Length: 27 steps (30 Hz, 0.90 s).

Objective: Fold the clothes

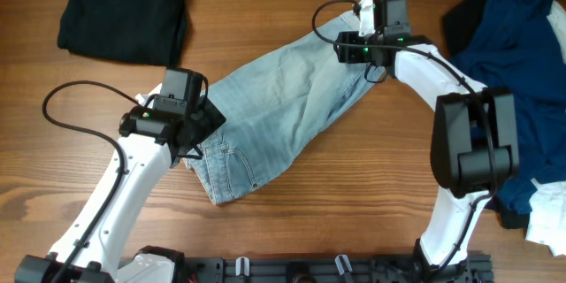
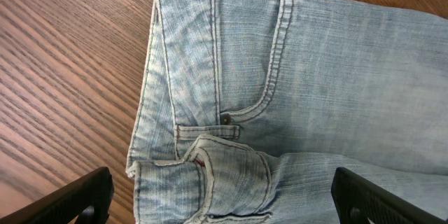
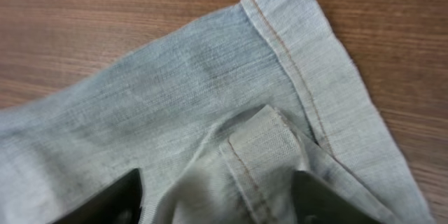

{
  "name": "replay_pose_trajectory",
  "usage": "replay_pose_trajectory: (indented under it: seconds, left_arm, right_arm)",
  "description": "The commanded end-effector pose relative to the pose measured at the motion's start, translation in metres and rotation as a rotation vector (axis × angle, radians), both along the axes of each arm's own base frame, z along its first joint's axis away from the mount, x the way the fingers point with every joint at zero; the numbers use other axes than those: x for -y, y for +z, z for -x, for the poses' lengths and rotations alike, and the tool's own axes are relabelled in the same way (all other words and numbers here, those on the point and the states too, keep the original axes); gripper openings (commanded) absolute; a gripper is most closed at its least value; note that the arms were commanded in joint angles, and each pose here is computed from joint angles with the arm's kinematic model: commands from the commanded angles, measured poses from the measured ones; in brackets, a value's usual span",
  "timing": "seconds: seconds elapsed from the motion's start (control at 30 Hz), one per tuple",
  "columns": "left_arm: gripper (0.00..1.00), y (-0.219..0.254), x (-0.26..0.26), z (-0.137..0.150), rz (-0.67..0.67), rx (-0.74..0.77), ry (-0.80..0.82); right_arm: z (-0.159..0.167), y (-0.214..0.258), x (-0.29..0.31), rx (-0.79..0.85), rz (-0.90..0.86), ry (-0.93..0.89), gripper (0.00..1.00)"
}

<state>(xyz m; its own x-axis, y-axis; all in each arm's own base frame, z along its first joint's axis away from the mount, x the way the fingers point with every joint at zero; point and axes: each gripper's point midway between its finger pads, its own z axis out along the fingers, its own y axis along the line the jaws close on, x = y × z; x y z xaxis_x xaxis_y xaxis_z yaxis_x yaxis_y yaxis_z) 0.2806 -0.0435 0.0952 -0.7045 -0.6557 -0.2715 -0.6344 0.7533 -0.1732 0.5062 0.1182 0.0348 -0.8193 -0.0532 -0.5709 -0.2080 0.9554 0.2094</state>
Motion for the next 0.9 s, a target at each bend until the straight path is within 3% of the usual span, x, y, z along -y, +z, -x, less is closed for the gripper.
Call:
replay_pose_trajectory:
  seconds: [0.0,0.1,0.37,0.43,0.63,0.73,0.8,0.87]
  left_arm:
    - [1.00,0.000,0.001,-0.003,0.002,-0.001,-0.017]
    - [1.00,-0.002,0.001,-0.003,0.000,-0.010,-0.017]
    - [1.00,-0.004,0.001,-0.003,-0.002,-0.017,-0.017]
    - [1.00,-0.004,0.001,-0.003,-0.002,-0.017,-0.017]
    - [1.00,-0.004,0.001,-0.003,-0.002,-0.017,-0.017]
    - [1.00,-0.004,0.001,-0.002,-0.003,-0.020,-0.017]
    - [1.00,-0.004,0.000,-0.002,-0.003,-0.018,-0.017]
    - [1.00,-0.001,0.001,-0.010,-0.017,0.012,-0.070]
  right_arm:
    - [0.001,-0.018,0.002,-0.025,0.049,0.002,0.49]
    - [0.015,-0.043,0.023,-0.123,0.119,-0.098,0.38]
    - [0.076,-0.091,0.087,-0.461,0.158,-0.441,0.45]
    - [0.111,-0.096,0.125,-0.617,0.144,-0.712,0.41]
    - [0.180,-0.088,0.151,-0.910,0.101,-1.124,0.37]
    - [0.173,-0.086,0.140,-0.926,0.012,-1.089,0.34]
    - [0.149,-0.082,0.129,-0.853,-0.065,-0.934,0.26]
    - [0.111,-0.052,0.107,-0.702,-0.204,-0.693,0.27]
